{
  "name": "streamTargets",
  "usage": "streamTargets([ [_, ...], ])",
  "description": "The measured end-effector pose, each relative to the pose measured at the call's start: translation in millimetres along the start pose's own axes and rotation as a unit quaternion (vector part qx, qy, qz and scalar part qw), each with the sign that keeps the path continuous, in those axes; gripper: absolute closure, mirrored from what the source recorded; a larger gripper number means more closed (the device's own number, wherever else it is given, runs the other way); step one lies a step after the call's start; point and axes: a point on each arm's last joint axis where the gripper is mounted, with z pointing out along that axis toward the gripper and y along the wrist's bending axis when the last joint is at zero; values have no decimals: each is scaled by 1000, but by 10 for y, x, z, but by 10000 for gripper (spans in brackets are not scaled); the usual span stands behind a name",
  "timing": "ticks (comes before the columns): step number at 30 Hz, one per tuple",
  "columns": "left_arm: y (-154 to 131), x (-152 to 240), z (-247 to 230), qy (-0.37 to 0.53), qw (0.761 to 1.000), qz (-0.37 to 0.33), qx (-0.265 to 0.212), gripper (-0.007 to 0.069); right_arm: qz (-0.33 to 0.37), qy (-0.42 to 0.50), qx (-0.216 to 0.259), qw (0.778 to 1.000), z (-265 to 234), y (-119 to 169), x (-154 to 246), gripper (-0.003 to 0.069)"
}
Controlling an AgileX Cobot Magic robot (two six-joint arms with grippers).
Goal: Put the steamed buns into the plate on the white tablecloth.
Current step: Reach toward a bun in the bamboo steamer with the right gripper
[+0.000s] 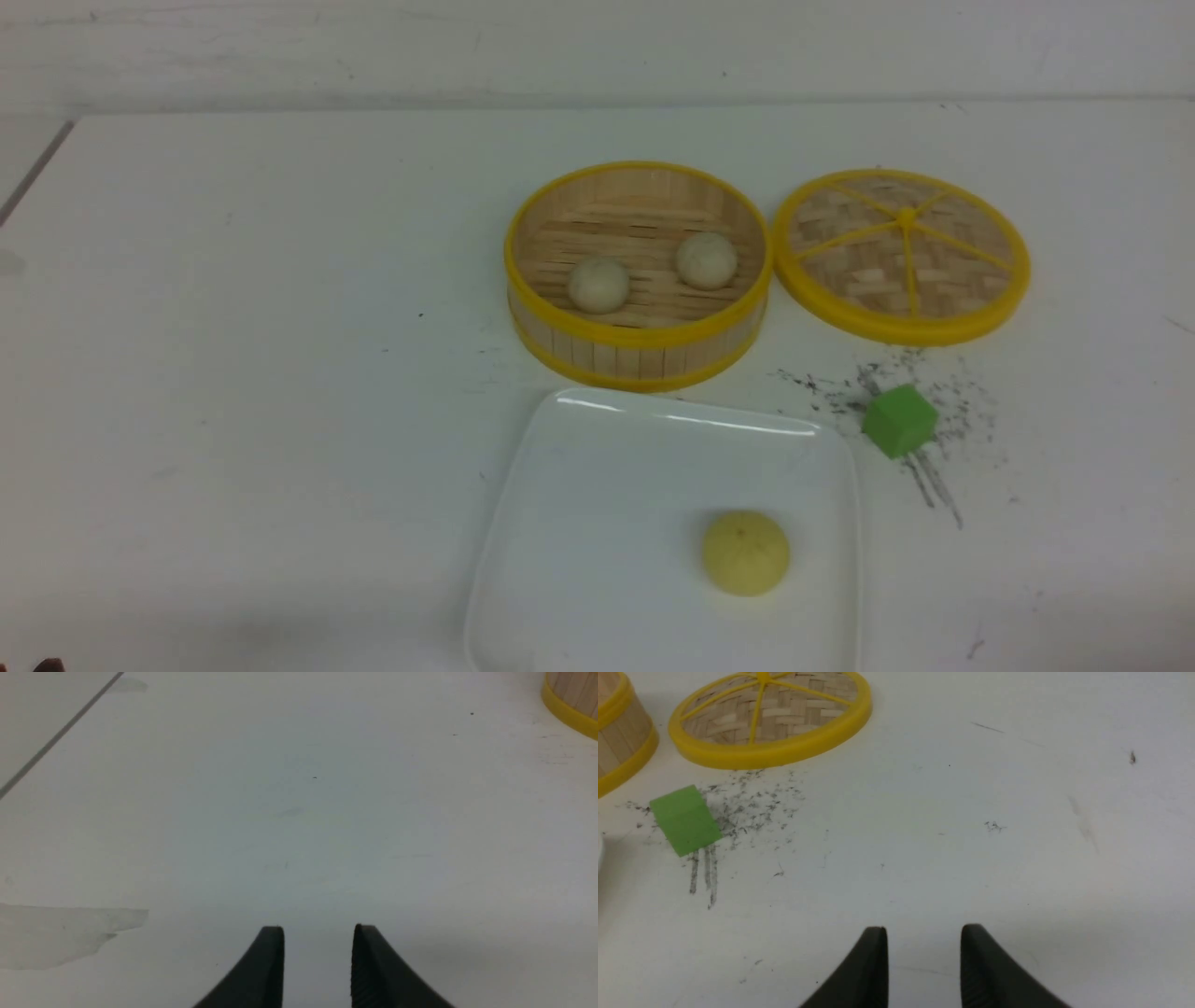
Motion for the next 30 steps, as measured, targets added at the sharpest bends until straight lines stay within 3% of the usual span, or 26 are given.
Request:
streamTargets([
  [2, -31, -5, -1, -1, 997, -73, 17, 384, 42, 1, -10, 999, 0, 18, 1, 417],
  [4, -82, -16, -1, -3, 979, -198, 46, 384, 151, 8, -36, 988, -3, 68, 4, 417],
  [6, -134, -36, -5, 0, 938, -339, 78, 384, 275, 20, -66, 959, -7, 125, 4, 417],
  [7, -141, -38, -5, 1, 928, -363, 83, 384, 297, 23, -71, 952, -8, 135, 5, 417],
  [9, -178, -63, -12, 9, 868, -484, 108, 384, 405, 37, -98, 908, -15, 188, -2, 417],
  [10, -186, -73, -14, 10, 849, -515, 114, 384, 429, 41, -105, 896, -18, 202, -7, 417],
  [13, -192, -93, -18, 9, 821, -558, 122, 384, 467, 46, -117, 875, -24, 225, -18, 417],
  [19, -165, -156, -23, -26, 806, -576, 131, 384, 481, 35, -123, 868, -25, 224, -43, 417],
  [23, -168, -215, -49, -32, 804, -578, 138, 385, 454, -25, -139, 880, -98, 218, -265, 452],
  [26, -178, -570, -244, -72, 835, -519, 167, 424, 351, -130, -153, 915, -304, 227, -717, 532],
  [30, -228, -944, -386, -36, 883, -438, 165, 526, 203, -146, -127, 960, -362, 280, -1097, 633],
])
